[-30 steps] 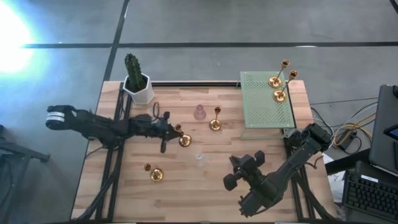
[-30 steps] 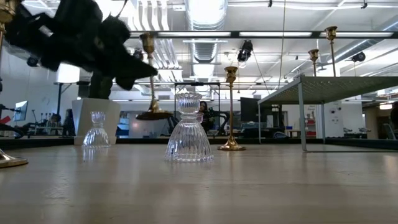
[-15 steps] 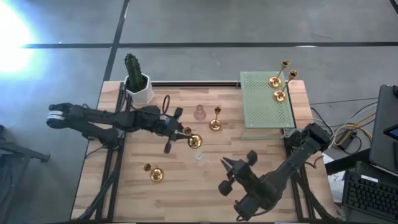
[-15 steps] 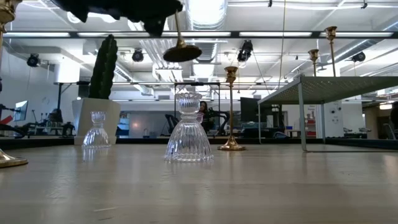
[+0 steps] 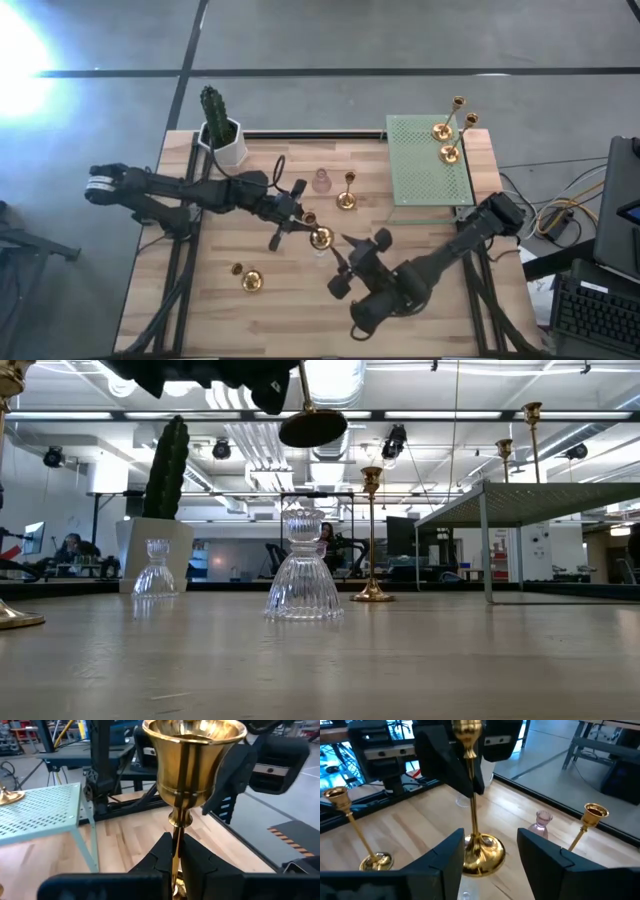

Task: Pick & Place candle stick holders
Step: Put the middle gold candle holder on the shelf

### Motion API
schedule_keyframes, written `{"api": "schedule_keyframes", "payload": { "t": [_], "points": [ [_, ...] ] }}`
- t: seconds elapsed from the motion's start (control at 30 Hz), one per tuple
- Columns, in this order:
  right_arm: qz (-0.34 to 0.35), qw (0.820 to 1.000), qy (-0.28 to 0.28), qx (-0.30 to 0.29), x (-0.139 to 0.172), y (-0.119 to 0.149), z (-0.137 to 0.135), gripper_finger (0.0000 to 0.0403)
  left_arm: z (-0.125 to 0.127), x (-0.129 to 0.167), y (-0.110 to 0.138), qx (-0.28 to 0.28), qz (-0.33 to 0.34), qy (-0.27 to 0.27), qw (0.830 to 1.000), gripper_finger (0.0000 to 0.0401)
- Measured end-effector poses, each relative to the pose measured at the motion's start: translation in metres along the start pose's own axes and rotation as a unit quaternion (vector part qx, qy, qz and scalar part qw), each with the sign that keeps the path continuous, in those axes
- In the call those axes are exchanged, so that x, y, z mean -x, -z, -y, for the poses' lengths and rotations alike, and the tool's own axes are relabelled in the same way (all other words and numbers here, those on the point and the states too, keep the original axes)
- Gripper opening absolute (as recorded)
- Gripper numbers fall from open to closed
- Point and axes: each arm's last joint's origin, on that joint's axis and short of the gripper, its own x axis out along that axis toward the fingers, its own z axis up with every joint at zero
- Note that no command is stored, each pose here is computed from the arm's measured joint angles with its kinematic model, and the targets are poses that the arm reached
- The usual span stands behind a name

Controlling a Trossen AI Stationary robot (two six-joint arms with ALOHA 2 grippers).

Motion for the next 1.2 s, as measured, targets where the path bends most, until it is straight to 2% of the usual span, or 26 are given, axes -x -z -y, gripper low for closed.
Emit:
{"api": "schedule_keyframes", "payload": {
  "t": [0.3,0.53,0.73,0.9,1.0,1.13,1.2],
  "points": [
    [0.0,1.0,-0.009,-0.016,-0.017,-0.002,-0.005,0.0173,0.008,-0.003,-0.013,-0.014,0.025,0.022,0.999,0.0021],
    [0.016,1.0,-0.021,-0.005,-0.029,-0.008,-0.011,0.0159,0.009,-0.003,-0.013,-0.013,0.022,0.033,0.999,0.0021],
    [-0.007,0.999,-0.039,-0.013,-0.042,-0.012,-0.009,0.0144,0.01,-0.003,-0.013,-0.011,0.022,0.042,0.999,0.0021],
    [-0.001,0.999,-0.051,-0.01,-0.048,-0.016,-0.013,0.0131,0.01,-0.003,-0.013,-0.011,0.022,0.044,0.999,0.0021],
    [-0.006,0.998,-0.057,-0.01,-0.05,-0.017,-0.013,0.0108,0.01,-0.003,-0.013,-0.011,0.023,0.046,0.999,0.0021],
    [-0.01,0.998,-0.06,-0.008,-0.051,-0.017,-0.013,0.003,0.01,-0.003,-0.013,-0.01,0.022,0.045,0.999,0.0021],
    [-0.01,0.998,-0.061,-0.003,-0.05,-0.016,-0.013,0.0019,0.01,-0.003,-0.013,-0.007,0.022,0.046,0.999,0.0021]
  ]
}}
